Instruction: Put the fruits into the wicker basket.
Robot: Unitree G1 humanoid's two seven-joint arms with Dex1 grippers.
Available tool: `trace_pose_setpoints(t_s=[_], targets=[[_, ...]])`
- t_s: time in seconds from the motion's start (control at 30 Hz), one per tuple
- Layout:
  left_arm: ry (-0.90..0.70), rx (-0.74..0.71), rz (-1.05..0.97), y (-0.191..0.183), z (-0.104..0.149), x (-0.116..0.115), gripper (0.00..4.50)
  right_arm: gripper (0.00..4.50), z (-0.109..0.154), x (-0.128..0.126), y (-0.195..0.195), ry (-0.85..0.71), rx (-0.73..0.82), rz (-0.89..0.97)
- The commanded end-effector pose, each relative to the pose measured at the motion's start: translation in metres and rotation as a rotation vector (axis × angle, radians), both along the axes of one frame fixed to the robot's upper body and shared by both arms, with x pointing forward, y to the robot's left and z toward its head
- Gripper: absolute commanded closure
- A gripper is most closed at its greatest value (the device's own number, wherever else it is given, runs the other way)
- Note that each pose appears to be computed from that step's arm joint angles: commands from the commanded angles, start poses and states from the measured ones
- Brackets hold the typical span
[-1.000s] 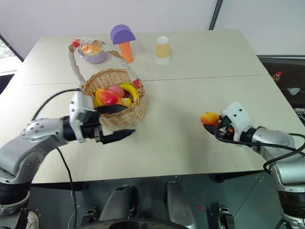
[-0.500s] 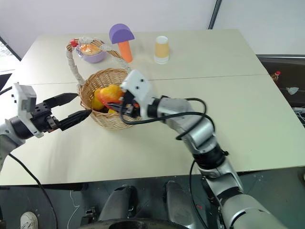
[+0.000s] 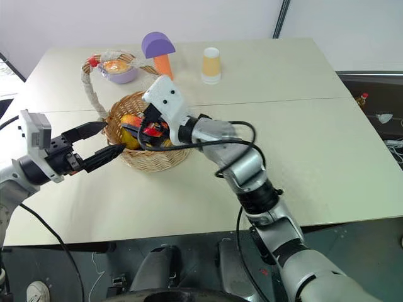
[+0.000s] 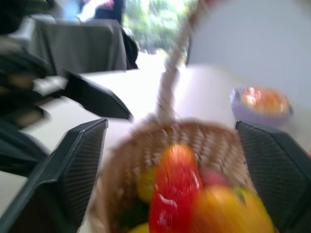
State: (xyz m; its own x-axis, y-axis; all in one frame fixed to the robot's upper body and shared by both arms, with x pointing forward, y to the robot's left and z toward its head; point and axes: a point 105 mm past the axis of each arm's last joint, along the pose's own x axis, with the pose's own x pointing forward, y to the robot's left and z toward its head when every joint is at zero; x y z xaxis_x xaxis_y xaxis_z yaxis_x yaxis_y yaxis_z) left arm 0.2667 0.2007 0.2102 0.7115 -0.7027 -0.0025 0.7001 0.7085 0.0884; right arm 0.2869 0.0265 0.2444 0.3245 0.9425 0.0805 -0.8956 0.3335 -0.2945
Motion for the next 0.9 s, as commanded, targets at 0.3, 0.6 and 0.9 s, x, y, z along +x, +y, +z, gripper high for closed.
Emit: trace_pose_setpoints(t_s=[0.3, 0.6, 0.9], targets=[[-0.026, -0.052, -0.036, -0.011, 0.005, 0.004, 0.00, 0.05, -0.018, 0.024, -0.077, 0.159, 0.109, -0.267], [-0.026, -0.072, -0.042, -0.016, 0.003, 0.006, 0.00, 0.05, -0.020, 0.080, -0.038, 0.175, 0.234, -0.381], [-0.025, -0.082, -0.035, -0.018, -0.001, 0.001, 0.00, 3.90, -0.017, 0.079, -0.039, 0.169, 0.315, -0.363]])
